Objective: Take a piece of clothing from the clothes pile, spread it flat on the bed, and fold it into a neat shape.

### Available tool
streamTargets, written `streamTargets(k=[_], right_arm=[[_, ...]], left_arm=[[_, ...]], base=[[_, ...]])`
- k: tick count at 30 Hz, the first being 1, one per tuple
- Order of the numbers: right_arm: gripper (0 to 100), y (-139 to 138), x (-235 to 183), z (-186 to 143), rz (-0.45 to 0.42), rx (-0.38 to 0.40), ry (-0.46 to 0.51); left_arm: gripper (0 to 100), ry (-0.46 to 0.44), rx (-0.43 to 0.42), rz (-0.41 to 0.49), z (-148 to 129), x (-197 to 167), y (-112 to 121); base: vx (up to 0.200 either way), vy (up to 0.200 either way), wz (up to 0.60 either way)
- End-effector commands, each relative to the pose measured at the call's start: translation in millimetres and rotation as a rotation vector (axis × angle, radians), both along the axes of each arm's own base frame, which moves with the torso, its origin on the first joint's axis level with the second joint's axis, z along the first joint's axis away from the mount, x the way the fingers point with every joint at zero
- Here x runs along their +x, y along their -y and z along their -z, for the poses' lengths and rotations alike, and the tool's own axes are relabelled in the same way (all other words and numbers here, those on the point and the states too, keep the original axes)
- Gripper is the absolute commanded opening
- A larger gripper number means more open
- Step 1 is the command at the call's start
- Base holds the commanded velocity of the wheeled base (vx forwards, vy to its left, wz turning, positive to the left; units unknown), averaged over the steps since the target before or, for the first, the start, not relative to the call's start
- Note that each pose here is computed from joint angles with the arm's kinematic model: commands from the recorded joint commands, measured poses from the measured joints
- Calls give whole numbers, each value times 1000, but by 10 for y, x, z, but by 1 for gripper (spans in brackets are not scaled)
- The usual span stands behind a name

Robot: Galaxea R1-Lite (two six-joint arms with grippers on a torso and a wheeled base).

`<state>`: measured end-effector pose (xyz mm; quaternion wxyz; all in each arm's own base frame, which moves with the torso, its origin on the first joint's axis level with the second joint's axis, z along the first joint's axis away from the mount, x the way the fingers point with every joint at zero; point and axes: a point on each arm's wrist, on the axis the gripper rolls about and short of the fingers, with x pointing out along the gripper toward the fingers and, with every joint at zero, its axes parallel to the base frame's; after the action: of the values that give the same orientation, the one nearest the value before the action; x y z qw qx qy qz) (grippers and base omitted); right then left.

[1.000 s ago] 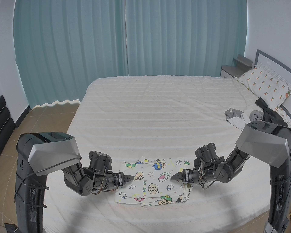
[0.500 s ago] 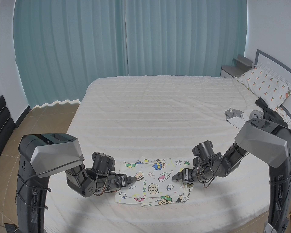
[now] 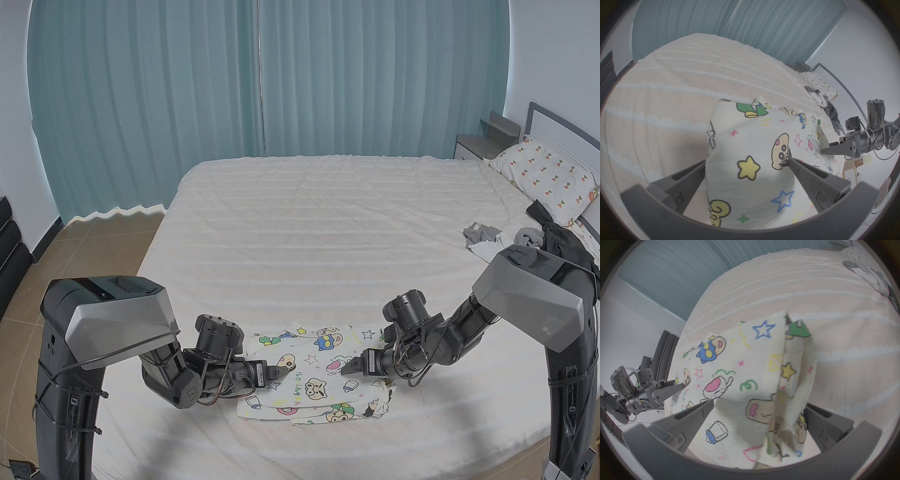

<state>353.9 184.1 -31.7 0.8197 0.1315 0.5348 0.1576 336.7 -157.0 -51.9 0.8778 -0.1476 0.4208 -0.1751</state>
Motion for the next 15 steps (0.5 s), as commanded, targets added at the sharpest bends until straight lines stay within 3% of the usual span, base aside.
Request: streamTargets(k=[1, 3, 4, 5, 15], right_arm=[[100, -59, 47, -5, 6, 2, -14], [100, -68, 52, -13, 16, 7, -20], [0, -75, 52, -10, 18, 7, -21], [0, -77, 57, -14, 20, 7, -19], [0, -63, 44, -40, 64, 25, -31]], left_arm=[[100, 1, -1, 5, -4, -7, 26], [100, 1, -1, 7, -3, -12, 30], [100, 1, -1, 7, -3, -12, 30], [0, 1, -1, 7, -2, -15, 28], [0, 2, -1, 25, -59, -90, 80]], base=[[0, 0, 0], [0, 0, 0], [0, 0, 0], [0, 0, 0], [0, 0, 0]])
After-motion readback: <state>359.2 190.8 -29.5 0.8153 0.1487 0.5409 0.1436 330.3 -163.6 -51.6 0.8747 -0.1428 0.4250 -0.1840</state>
